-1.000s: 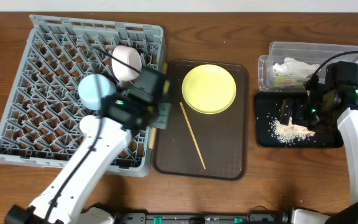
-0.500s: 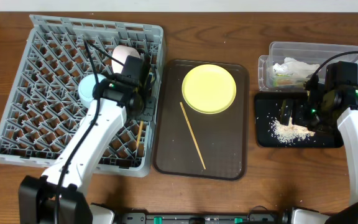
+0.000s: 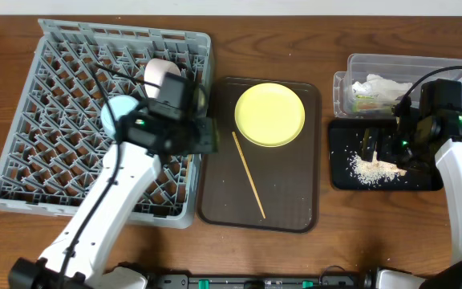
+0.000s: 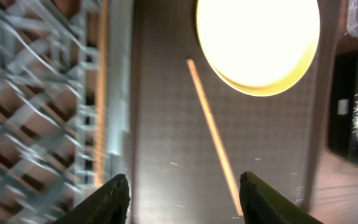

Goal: Sort waste into correct bins and load items into the dishwasher
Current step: 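Grasp the second wooden chopstick on the tray with the left gripper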

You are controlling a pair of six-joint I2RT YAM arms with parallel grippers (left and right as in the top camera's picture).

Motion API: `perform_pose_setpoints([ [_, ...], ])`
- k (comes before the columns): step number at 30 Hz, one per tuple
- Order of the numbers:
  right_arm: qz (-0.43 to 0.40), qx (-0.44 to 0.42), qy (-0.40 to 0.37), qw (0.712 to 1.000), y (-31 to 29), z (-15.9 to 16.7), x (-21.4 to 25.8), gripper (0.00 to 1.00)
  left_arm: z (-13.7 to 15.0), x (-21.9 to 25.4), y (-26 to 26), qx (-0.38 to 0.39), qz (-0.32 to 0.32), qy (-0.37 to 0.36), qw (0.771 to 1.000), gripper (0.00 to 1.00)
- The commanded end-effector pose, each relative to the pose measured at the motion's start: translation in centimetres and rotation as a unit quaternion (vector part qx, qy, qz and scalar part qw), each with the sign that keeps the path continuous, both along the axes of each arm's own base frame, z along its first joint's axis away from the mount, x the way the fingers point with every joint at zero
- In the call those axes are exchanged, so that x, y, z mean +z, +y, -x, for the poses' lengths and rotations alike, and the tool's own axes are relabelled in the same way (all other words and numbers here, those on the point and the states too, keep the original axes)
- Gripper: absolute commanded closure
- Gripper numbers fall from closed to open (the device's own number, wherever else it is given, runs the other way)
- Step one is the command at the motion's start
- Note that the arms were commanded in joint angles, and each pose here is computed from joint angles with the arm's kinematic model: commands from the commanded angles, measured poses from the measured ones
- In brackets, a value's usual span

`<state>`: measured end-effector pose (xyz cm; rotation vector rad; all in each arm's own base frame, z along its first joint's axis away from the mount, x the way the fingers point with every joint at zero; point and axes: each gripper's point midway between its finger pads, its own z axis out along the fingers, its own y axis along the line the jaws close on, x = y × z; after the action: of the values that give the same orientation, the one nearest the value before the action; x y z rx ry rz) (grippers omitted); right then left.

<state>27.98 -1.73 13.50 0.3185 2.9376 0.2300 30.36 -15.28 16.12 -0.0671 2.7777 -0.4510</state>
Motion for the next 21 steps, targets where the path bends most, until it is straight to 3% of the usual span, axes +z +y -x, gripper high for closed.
perform_pose_setpoints([
  [1, 0.000, -0.009, -0.015, 1.000, -0.2, -0.4, 0.9, 0.01, 1.1, -2.5, -1.3, 0.087, 0.002, 0.056, 0.995, 0.42],
  [9, 0.000, -0.009, -0.015, 1.000, -0.2, -0.4, 0.9, 0.01, 1.5, -7.9, -5.0, 0.093, -0.063, 0.075, 0.991, 0.41],
  [21, 0.000, -0.009, -0.015, 1.000, -0.2, -0.4, 0.9, 0.01, 1.6, -14.7, -6.2, 0.109, -0.100, 0.127, 0.981, 0.41],
])
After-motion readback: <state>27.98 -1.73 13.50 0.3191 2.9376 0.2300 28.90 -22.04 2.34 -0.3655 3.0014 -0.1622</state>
